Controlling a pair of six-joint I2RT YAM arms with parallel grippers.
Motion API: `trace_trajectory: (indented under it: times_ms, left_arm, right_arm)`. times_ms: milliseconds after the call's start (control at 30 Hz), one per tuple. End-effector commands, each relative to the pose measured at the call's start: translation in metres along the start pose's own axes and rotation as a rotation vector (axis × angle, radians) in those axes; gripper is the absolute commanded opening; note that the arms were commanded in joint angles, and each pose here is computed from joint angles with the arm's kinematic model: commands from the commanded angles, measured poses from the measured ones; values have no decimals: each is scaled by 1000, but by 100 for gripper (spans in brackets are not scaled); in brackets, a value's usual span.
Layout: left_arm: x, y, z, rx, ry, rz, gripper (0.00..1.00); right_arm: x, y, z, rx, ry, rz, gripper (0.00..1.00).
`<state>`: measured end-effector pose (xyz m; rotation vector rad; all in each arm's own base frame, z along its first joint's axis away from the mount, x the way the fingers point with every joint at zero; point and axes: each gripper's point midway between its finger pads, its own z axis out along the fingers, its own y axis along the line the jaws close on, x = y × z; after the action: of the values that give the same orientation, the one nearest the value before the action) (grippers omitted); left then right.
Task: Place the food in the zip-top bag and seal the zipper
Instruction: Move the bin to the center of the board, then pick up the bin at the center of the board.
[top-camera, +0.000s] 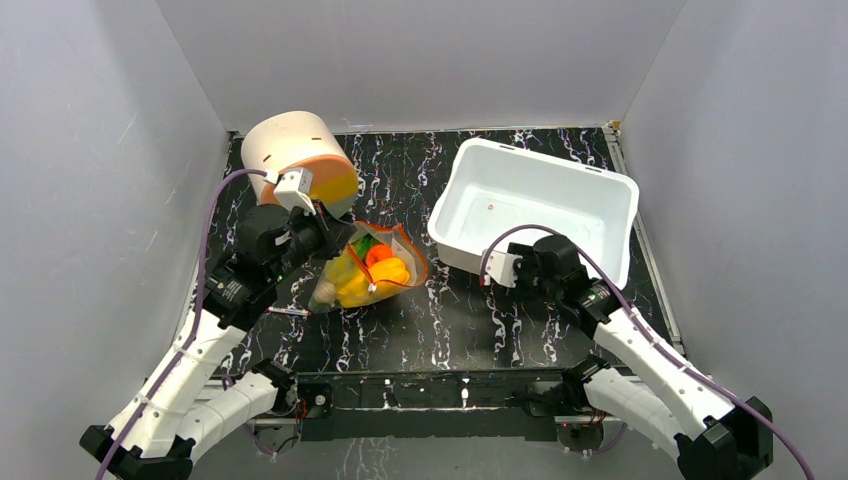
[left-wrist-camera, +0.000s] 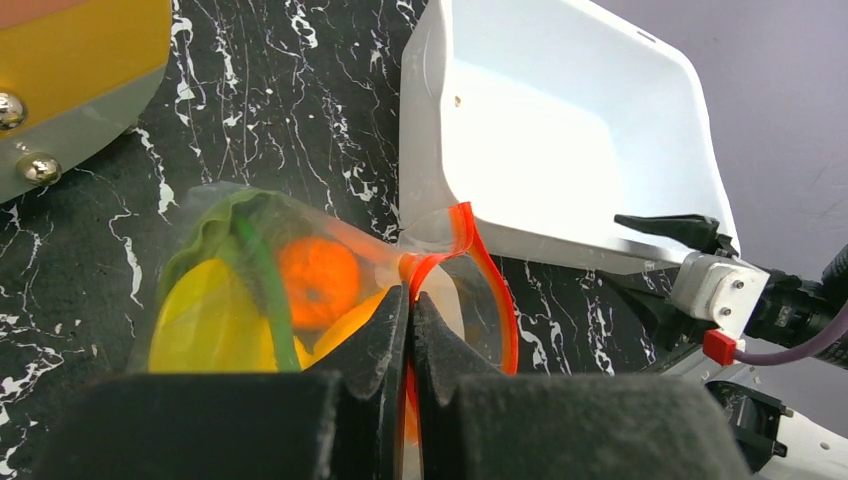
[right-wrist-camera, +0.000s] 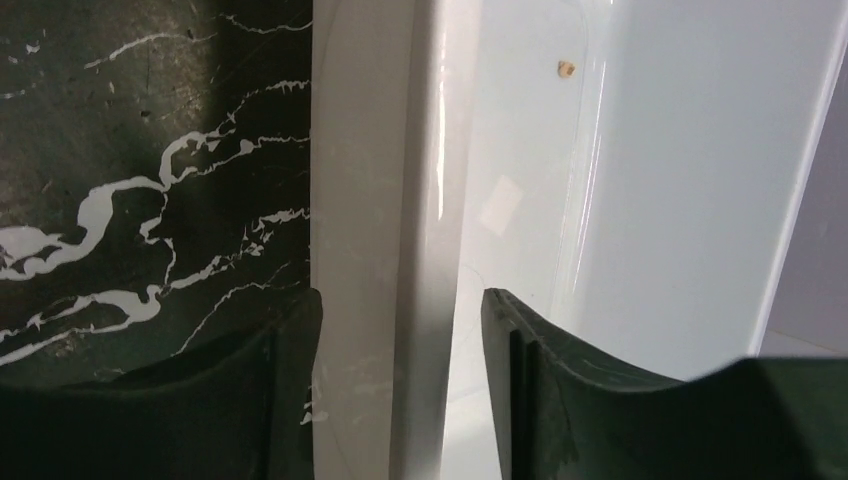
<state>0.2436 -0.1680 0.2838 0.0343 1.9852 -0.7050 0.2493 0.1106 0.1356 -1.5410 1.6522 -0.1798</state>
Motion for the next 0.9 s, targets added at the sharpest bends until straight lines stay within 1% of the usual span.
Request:
trace_trajectory:
  times_ms: [0,100,167,200,267,367,467,500,567,633,667,700,767,867]
  left_arm:
    - [-34,-16,-14,40,-101,28,0]
    - [-34,-15,-14,37,-102,33,0]
    - [-34,-14,-15,35,-105,34,0]
    - [-34,-14,-15,34,-106,34,0]
    - [-33,-13,-15,30,-106,35,0]
    - [-31,-12,-15,33,-105,34,0]
    - [-29,-15,-17,47,-95,36,0]
    - [-28,-15,-18,48,-89,38,0]
    - [-27,-14,-20,45,-84,41,0]
    - [-27,-14,-21,44,-85,41,0]
    - [-27,-14,-21,46,-87,40,0]
    - [-27,-14,-21,49,-88,37,0]
    - [-23,-15,-21,58,-82,29,0]
    - [-20,-17,-22,69,-73,17,0]
  right_arm:
    - [-26,-25,-21,43,-48,137,61]
    - [-57,-38,-34,59,-158,357,65]
    - [-77,-42,-41,59,-240,527,65]
    - [-84,-48,-45,77,-272,623,66]
    - [-89,-63,-52,149,-294,850,69]
    - [-80,-80,-60,275,-265,1212,69]
    - [-66,-81,-73,384,-230,1568,67]
    - [-66,-80,-77,398,-242,1687,66]
    - [-75,-74,-83,347,-291,1830,65]
    - [-79,-66,-85,303,-317,1898,65]
    - [-75,-63,-85,320,-313,1954,65]
    - [-65,-58,-83,354,-289,2030,64]
    - [-46,-43,-80,433,-213,2248,64]
    - [-36,-29,-84,477,-117,2420,64]
